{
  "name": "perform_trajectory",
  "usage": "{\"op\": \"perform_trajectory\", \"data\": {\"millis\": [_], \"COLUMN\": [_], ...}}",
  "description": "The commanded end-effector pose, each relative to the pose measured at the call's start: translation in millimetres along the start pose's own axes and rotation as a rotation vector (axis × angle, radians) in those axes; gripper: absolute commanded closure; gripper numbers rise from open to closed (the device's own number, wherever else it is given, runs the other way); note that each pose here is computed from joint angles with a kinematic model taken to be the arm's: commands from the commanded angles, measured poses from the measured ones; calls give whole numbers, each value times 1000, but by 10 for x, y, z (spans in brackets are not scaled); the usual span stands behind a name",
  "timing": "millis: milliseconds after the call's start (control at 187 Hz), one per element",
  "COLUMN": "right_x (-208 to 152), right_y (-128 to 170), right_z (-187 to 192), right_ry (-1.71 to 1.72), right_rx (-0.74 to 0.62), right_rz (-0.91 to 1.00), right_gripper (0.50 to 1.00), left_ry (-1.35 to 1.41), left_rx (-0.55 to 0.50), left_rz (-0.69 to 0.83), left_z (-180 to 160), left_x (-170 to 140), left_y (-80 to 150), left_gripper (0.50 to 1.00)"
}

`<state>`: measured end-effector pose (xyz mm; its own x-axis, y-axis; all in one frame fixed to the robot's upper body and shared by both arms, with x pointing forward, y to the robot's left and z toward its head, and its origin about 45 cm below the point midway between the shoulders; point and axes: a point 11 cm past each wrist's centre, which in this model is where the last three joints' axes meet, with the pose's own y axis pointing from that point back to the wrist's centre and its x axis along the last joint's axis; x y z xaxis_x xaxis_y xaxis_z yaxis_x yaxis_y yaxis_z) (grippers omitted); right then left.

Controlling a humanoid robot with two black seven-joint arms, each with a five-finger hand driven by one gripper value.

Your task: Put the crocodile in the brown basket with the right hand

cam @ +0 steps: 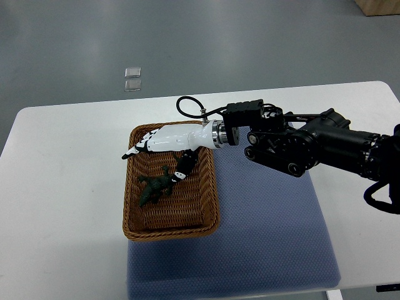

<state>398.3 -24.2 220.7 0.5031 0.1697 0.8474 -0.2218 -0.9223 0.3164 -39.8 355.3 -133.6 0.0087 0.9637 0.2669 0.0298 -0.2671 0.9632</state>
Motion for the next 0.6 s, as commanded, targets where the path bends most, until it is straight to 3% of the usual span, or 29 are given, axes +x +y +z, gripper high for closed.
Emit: {"op": "perform_trajectory", "data": {"millis": [0, 219, 593], "right_x": [31, 301, 502], "right_y": [34, 198, 656], "right_z": [28, 129, 424], "right_ry": [-6, -112, -663], "right_rx": [-7, -25, 16], "right_rz": [14, 132, 374], "right_gripper": [585, 585, 574], "left_ry": [0, 0, -2], "left_rx": [0, 0, 0], "left_rz": [0, 0, 0], "left_z": [0, 0, 0], "left_x": [0, 0, 0], "left_y": [0, 0, 0], "left_gripper": [500, 500, 500]}}
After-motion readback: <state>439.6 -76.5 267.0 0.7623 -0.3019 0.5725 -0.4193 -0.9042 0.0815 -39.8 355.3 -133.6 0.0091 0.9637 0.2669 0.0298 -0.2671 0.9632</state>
